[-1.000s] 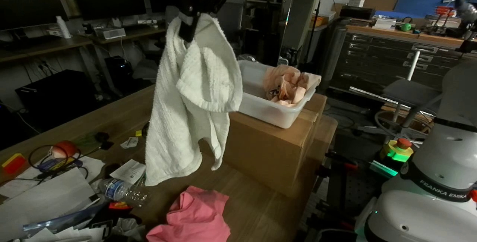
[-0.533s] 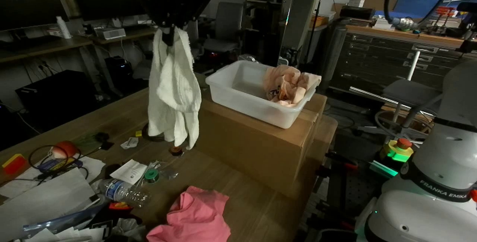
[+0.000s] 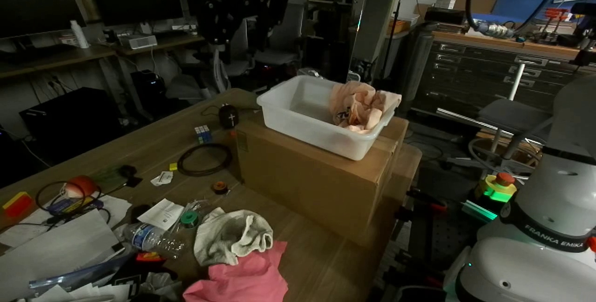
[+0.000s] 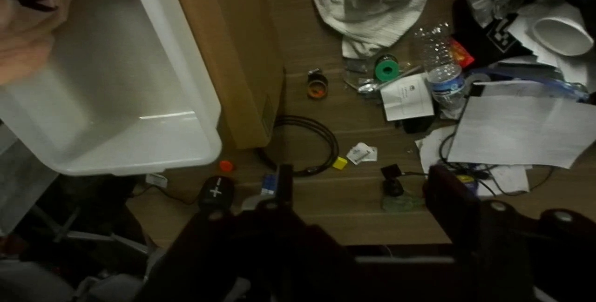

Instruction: Pick up the clothes from the box and put them on the table

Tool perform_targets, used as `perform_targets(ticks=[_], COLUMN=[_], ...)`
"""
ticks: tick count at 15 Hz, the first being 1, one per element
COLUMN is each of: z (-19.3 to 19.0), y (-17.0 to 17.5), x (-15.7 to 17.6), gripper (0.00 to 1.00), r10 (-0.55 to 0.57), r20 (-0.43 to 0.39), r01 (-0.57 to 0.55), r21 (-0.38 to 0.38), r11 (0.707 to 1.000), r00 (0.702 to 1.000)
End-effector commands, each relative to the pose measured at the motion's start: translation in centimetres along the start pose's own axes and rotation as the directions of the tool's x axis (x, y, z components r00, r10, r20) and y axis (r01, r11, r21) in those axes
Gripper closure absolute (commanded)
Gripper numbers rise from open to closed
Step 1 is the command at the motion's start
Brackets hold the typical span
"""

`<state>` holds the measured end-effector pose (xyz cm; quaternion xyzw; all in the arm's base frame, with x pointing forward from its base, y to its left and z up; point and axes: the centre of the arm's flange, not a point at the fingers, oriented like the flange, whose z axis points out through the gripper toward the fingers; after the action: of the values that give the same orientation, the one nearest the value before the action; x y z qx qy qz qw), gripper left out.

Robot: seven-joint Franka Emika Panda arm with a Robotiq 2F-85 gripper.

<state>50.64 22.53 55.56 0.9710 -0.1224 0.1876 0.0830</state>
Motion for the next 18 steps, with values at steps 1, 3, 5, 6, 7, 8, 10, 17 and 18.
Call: perform_targets(ticks=[1, 3, 5, 6, 7, 8, 10, 17, 18], z=[0.9, 2.4, 4.0, 4.7, 5.6, 6.2, 7.6, 11.0, 11.5], y=[4.3, 7.2, 10.2, 11.7, 13.0, 14.3, 16.7, 23.2, 23.7], x=[-0.7, -1.6, -2.8, -3.5, -4.3, -5.0, -6.5, -10.0, -10.3], gripper=[0.0, 0.0, 0.0, 0.0, 0.0, 0.01, 0.0, 0.0, 0.0], r10=[0.095, 0.144, 0.192, 0.217, 0.237, 0.26, 0.298, 0.206, 0.158], r20=[0.107, 0.175, 0.249, 0.283, 0.315, 0.342, 0.397, 0.504, 0.513], r01=[-0.088, -0.128, -0.164, -0.183, -0.196, -0.213, -0.24, -0.166, -0.122], r21=[-0.065, -0.1, -0.127, -0.14, -0.155, -0.168, -0.191, -0.124, -0.103], r11=[0.994, 0.987, 0.978, 0.973, 0.968, 0.962, 0.952, 0.978, 0.987], r00=[0.99, 0.974, 0.949, 0.934, 0.919, 0.903, 0.868, 0.838, 0.844])
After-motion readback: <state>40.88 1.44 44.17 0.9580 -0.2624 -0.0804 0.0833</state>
